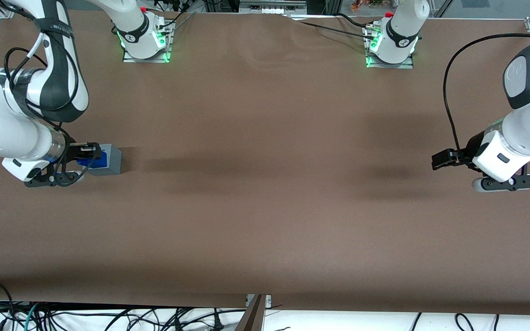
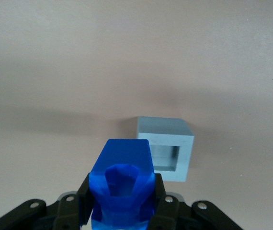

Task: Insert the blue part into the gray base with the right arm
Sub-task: 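Carry the blue part over the gray base's square hole, then lower the blue part into the gray base's hole and press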

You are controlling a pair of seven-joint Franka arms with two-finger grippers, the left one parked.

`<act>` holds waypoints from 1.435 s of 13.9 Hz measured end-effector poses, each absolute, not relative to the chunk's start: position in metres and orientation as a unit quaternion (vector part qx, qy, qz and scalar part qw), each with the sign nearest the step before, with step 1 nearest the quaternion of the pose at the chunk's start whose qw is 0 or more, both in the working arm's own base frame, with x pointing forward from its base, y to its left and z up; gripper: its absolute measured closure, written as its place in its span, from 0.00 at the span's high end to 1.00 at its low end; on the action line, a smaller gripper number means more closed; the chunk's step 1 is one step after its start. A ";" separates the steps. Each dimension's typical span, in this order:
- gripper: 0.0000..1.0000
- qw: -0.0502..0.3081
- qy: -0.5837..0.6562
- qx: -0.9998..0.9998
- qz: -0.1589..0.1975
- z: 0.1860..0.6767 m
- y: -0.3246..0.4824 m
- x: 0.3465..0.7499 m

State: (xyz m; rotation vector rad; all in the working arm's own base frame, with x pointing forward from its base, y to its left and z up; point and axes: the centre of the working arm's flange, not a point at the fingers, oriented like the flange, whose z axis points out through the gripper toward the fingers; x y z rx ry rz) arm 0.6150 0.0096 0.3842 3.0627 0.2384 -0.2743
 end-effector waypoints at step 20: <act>0.50 0.023 0.076 0.995 -0.063 0.318 -0.042 0.564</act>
